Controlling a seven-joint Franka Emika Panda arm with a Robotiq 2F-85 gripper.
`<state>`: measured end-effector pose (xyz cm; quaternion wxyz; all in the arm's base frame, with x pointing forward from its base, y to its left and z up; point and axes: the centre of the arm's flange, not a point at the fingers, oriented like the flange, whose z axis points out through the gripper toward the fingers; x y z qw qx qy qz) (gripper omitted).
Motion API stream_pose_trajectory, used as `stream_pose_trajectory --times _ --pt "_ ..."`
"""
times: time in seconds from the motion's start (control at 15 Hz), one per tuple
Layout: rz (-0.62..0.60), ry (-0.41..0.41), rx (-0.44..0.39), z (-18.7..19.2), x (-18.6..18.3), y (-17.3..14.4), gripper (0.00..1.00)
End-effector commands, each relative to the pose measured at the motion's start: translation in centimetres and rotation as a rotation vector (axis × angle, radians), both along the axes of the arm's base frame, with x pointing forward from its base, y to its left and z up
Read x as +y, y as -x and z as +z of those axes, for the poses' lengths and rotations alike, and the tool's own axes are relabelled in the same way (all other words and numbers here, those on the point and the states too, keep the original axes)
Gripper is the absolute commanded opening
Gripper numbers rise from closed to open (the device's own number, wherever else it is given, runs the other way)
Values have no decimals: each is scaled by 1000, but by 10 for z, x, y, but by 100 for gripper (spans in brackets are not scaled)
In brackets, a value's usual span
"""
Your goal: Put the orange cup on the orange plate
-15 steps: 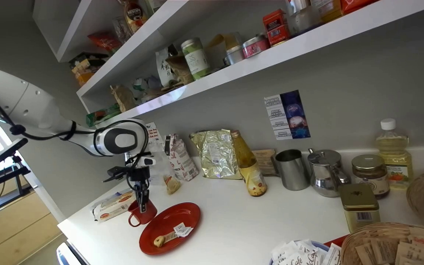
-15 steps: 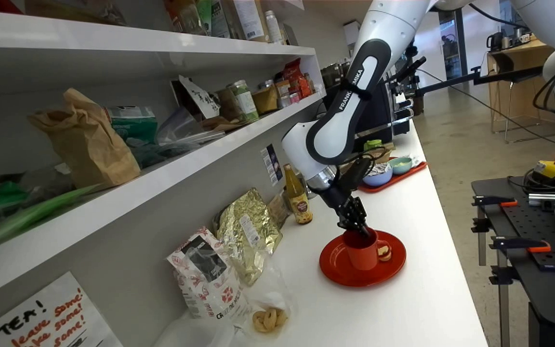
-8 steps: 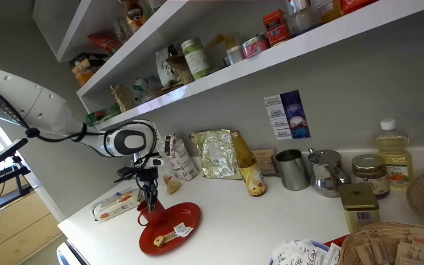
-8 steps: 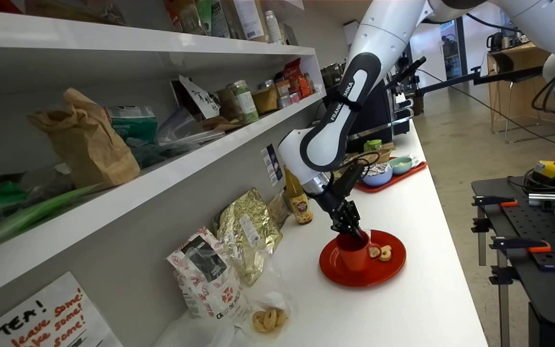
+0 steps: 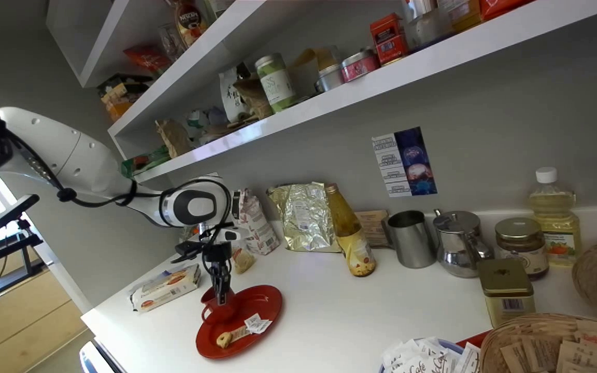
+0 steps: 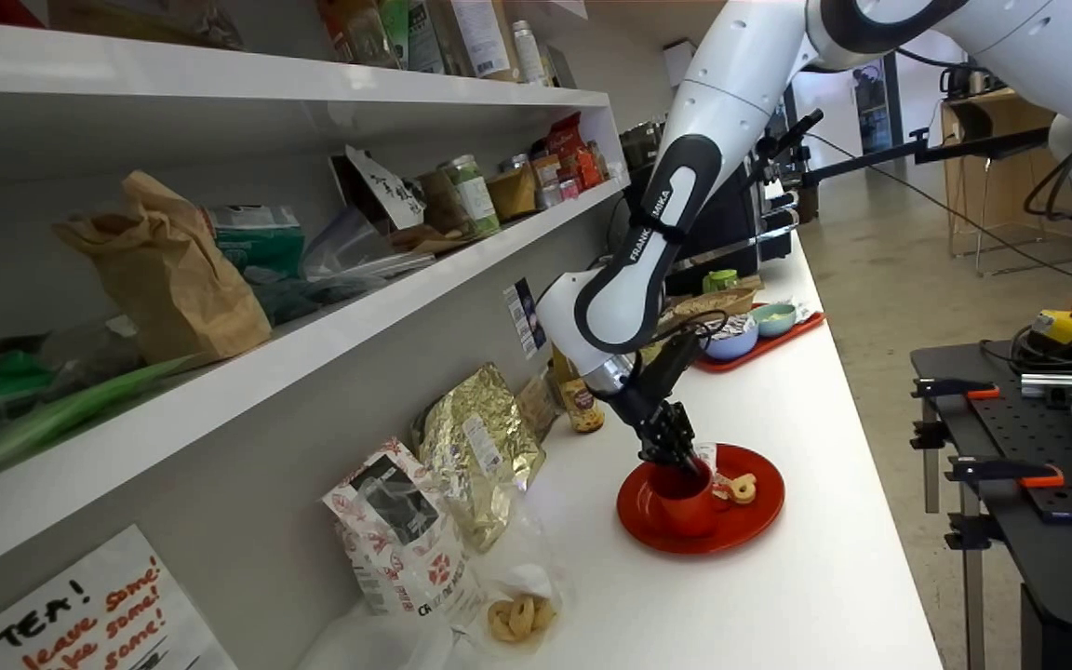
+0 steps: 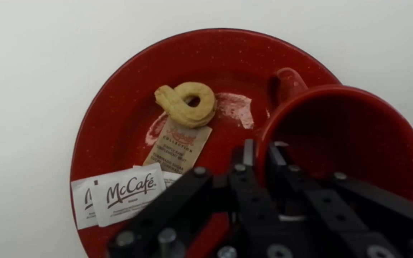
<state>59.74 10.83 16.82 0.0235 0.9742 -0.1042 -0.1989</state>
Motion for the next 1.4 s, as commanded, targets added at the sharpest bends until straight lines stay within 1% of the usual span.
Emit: stream_pose_trajectory --times 0.0,0.13,0.2,0.27,0.33,0.4,0.53,0.6,0.67,0.73,0.8,0.93,1.07,1.27,1.33 --pt "-15 -9 24 -7 3 -10 2" --pt "-10 -10 32 -7 4 -10 2" --pt "6 -10 49 -8 5 -9 33" --pt "24 -9 60 -8 6 -7 34" --pt "43 -16 74 -7 6 -5 40" --pt "15 0 49 -9 2 1 23" --pt "27 -4 61 -8 4 3 38" --pt "28 -5 63 -8 4 3 40" --pt "29 -5 63 -8 4 3 65" --pt "22 -8 57 -5 3 3 66" --pt "20 -9 52 -2 3 4 70" --pt "11 -20 32 11 1 6 84" --pt "0 -48 -13 38 -3 13 99" --pt "-50 -93 -101 85 -10 27 100" --pt "-21 -49 -51 50 -2 0 100"
